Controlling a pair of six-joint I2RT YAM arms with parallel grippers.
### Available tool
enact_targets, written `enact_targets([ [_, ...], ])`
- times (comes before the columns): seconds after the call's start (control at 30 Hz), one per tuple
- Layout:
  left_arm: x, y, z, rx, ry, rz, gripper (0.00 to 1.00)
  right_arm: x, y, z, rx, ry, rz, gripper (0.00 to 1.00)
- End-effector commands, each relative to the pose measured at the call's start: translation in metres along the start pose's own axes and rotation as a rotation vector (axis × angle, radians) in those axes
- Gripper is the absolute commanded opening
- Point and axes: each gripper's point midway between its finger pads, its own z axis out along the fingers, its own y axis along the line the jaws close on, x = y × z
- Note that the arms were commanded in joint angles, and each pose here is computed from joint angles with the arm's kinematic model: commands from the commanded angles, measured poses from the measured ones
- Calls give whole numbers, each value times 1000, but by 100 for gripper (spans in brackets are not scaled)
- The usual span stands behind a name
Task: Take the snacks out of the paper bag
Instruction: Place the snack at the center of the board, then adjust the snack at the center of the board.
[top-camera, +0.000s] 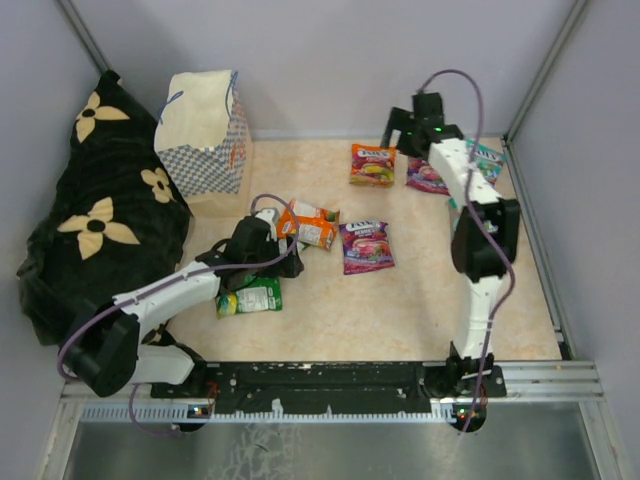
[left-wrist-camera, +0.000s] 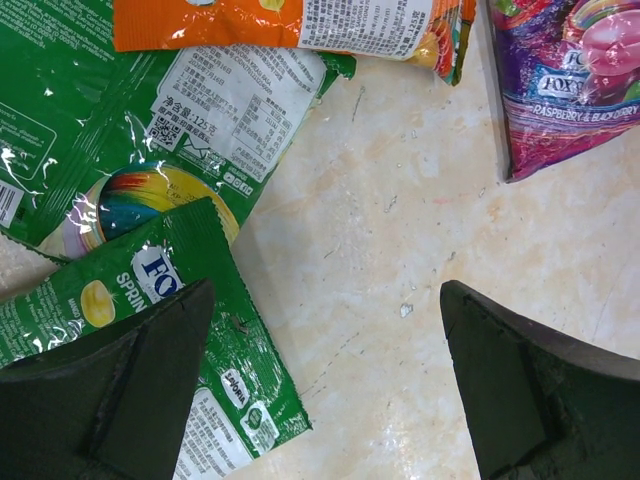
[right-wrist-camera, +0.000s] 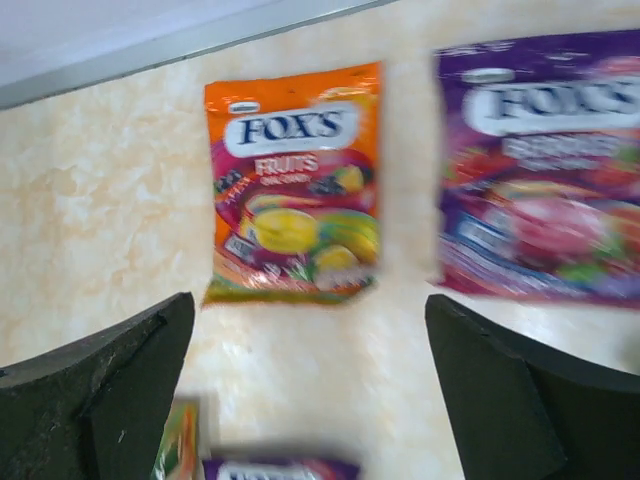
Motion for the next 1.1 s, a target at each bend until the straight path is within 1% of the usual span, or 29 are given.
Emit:
enact_targets([
  [0.0,-16,-14,-10,62,-50,-1,100,-53,-64,-105,23,-175,52,99],
  [0.1,-18,-19,-9,94,-51,15,100,-16,-123,-112,126,-145,104,99],
  [0.17,-17,-23,-7,112,-39,19,100,-1,-151,-108,121,-138,171,99],
  [0.23,-16,-26,-6,128,-27,25,100,7,-178,-101,106,-119,243,94],
  [0.33,-14,-27,-4,135,-17,27,100,15,-210,-91,188,-94,275,89],
  [0.43,-13,-27,-5,137,-22,27,100,22,-216,-93,223,-59,269,81],
  [0.53,-11,-27,-6,139,-19,24,100,43,-219,-98,239,-47,288,76],
  [0.67,-8,-27,-4,145,-8,30,100,81,-229,-102,294,-5,301,74],
  [0.8,-6,-30,-4,162,7,41,100,112,-247,-102,384,42,296,73],
  [0.9,-4,-31,-4,168,19,47,100,122,-258,-104,441,56,287,73],
  [1.07,-4,-31,-4,169,21,48,100,124,-278,-111,517,60,297,74],
])
